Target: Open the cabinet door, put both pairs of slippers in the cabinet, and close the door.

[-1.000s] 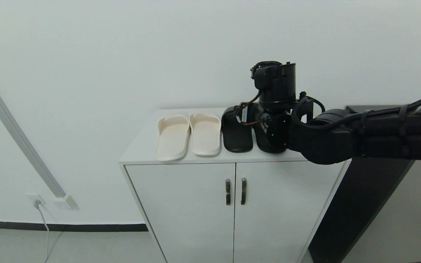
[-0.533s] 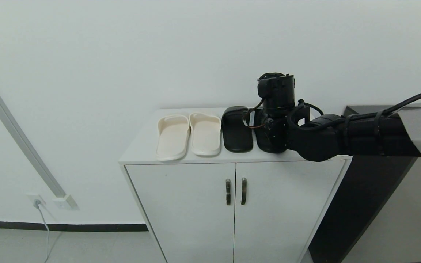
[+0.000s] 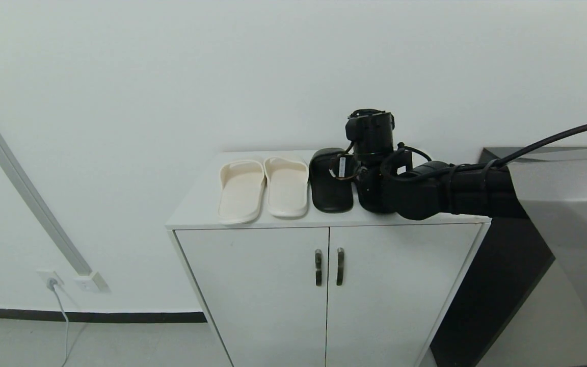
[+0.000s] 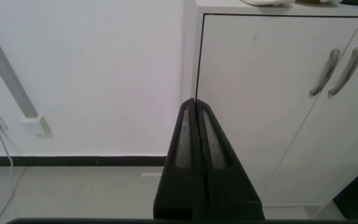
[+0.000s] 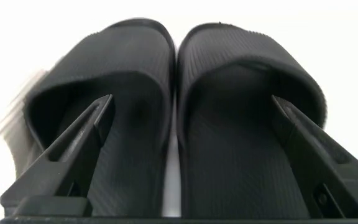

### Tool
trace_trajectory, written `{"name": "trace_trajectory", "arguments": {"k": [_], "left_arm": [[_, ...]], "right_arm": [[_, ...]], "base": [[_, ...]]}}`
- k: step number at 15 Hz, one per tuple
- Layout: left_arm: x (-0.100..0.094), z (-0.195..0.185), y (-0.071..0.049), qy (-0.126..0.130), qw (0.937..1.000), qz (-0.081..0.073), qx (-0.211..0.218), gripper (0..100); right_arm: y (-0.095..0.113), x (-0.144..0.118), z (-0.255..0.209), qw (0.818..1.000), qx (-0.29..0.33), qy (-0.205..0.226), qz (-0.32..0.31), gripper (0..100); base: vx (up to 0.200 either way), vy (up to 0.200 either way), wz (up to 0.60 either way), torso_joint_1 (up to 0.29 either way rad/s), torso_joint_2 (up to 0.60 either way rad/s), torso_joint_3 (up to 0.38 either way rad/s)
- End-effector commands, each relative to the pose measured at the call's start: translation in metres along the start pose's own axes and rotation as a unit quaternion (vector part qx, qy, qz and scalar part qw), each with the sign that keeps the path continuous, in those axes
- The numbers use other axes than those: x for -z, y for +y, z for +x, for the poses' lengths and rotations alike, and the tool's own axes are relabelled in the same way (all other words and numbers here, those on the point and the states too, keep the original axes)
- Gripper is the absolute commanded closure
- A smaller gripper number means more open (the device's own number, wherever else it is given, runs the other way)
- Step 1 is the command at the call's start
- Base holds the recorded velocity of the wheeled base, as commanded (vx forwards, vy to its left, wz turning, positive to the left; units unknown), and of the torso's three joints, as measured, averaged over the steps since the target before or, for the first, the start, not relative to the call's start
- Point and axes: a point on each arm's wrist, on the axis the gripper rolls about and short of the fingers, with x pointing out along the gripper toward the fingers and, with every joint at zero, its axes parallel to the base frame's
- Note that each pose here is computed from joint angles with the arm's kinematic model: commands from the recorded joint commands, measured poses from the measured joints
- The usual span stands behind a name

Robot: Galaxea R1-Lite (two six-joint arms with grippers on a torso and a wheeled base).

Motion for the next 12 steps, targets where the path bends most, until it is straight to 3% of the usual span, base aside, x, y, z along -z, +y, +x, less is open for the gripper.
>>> {"name": "trace_trajectory", "arguments": {"k": [1,12], "left_arm": [[0.000,0.000,0.000,0.001,1.0000,0.000,0.000,100],[0.000,0.000,0.000,0.001,1.0000,0.000,0.000,100]], "right_arm": [[0.003,0.005,0.011,1.000,0.003,-0.001,0.000,0],[-0.001,0.028,0.037,1.000,0.012,0.019,-0.012,0]], "base": [[0.000,0.000,0.00,0.000,0.00,0.000],[0.000,0.000,0.00,0.000,0.00,0.000]]}}
